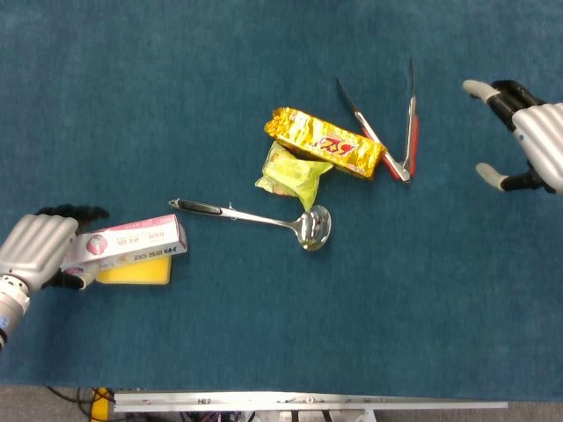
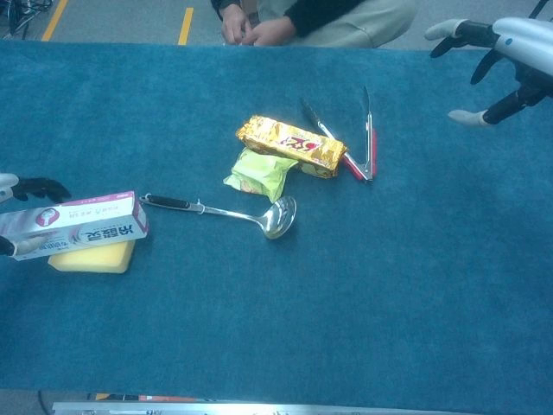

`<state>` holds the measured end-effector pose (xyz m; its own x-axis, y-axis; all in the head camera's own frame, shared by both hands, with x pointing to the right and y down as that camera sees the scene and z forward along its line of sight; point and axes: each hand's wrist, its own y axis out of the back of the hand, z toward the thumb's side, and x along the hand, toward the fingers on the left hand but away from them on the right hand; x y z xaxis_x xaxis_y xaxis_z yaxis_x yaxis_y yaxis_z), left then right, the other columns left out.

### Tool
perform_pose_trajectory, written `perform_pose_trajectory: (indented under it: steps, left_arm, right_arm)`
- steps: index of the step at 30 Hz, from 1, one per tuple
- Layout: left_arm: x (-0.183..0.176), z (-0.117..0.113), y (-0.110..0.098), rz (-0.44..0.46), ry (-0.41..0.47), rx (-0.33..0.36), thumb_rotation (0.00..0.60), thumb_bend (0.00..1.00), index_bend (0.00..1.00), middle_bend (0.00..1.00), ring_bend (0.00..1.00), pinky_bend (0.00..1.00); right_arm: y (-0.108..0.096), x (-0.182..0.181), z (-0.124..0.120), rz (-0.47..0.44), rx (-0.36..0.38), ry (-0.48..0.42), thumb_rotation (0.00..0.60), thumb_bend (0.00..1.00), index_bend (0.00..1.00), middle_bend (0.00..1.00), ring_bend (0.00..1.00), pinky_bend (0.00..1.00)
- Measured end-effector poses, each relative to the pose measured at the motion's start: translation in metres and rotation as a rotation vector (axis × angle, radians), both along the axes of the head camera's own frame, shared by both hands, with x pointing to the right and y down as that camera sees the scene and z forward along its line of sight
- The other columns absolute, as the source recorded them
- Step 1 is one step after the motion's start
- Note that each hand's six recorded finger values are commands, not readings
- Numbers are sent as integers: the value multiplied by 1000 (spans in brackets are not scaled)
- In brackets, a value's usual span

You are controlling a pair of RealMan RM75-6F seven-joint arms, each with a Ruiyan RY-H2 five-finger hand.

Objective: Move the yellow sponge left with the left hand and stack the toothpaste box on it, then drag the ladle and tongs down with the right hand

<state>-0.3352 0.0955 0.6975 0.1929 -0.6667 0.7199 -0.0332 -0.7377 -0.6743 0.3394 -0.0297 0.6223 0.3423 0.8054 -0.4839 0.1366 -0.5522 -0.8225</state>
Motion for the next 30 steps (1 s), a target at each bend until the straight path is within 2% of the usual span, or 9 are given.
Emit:
perform_pose_trajectory:
  steps: [7,18,22,25,30]
  left_arm:
    - [3,-9,-6,8,0,26,504,342,96,106,59,207]
    - [20,-41,-25,40,43,155,518,342,95,101,55,203]
    - [22,-50,-28,36,59,196,557,342,96,101,54,203]
    - [22,-57,-29,25,71,230,599,342,100,101,54,203]
    - [19,-68,-29,6,81,283,600,342,105,101,54,202]
  right_arm:
    - [0,2,0,4,1,0,600,255,0,200,102,327]
    - [8,-2,2,-42,-5,18,600,257,0,200,102,327]
    - [14,-9,1,-97,6,29,600,248,0,200,102,327]
    - [20,-16,1,-158,18,40,600,188,0,200,102,327]
    - [33,-33,4,-287,38,60,600,78,0,201,102,327]
